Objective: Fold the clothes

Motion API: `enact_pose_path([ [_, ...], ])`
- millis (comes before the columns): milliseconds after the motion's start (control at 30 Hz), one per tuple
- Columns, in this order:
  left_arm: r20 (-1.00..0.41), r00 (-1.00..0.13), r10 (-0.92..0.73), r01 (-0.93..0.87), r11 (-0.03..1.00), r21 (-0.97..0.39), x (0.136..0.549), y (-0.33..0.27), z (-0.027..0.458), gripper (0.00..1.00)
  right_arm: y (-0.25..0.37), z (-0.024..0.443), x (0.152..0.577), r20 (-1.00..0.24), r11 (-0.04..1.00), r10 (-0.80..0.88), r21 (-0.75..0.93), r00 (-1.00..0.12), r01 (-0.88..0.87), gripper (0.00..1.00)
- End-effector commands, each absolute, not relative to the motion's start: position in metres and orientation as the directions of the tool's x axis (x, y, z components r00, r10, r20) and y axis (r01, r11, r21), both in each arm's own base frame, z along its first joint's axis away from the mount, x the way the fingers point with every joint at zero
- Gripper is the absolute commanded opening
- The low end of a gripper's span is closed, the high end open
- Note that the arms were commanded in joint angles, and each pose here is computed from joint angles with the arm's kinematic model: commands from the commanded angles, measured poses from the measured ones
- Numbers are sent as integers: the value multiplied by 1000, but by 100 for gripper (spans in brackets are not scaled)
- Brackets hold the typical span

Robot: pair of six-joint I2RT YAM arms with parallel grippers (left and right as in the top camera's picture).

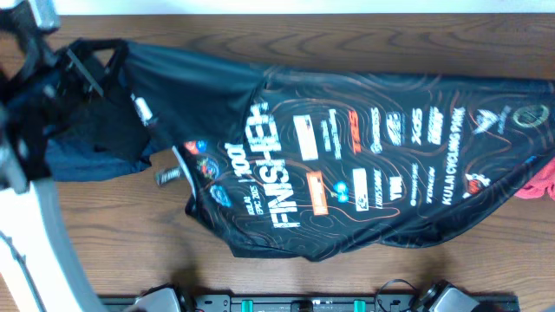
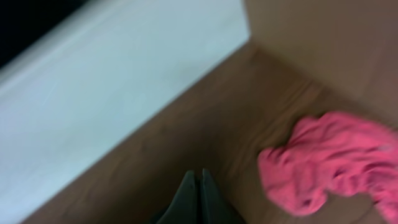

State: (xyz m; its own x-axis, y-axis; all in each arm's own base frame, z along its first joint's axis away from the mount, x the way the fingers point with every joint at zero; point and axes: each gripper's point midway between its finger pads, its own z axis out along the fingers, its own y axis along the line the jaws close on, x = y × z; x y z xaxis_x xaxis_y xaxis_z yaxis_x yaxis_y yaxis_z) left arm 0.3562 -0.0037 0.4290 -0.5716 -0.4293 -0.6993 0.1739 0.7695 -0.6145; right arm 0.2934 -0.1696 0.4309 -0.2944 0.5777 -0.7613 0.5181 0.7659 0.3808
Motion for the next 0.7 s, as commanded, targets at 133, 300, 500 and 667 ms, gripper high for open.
enact_pose_path([
  [133,-697,-603,-388,256,733,-630,443,-31,394,6,-161,345,395,-630,829,559,409,-539,381,1],
  [300,-740,-468,-484,361,660,-659,496,-40,428,6,-159,352,459,-681,807,591,493,-433,326,1],
  [500,-783,-228,-578,569,574,-589,489,-31,526,6,-170,443,463,-810,815,567,524,-152,249,1],
  [667,-815,-376,-441,687,457,-565,455,-57,521,6,-181,447,429,-860,835,484,399,-162,379,1],
])
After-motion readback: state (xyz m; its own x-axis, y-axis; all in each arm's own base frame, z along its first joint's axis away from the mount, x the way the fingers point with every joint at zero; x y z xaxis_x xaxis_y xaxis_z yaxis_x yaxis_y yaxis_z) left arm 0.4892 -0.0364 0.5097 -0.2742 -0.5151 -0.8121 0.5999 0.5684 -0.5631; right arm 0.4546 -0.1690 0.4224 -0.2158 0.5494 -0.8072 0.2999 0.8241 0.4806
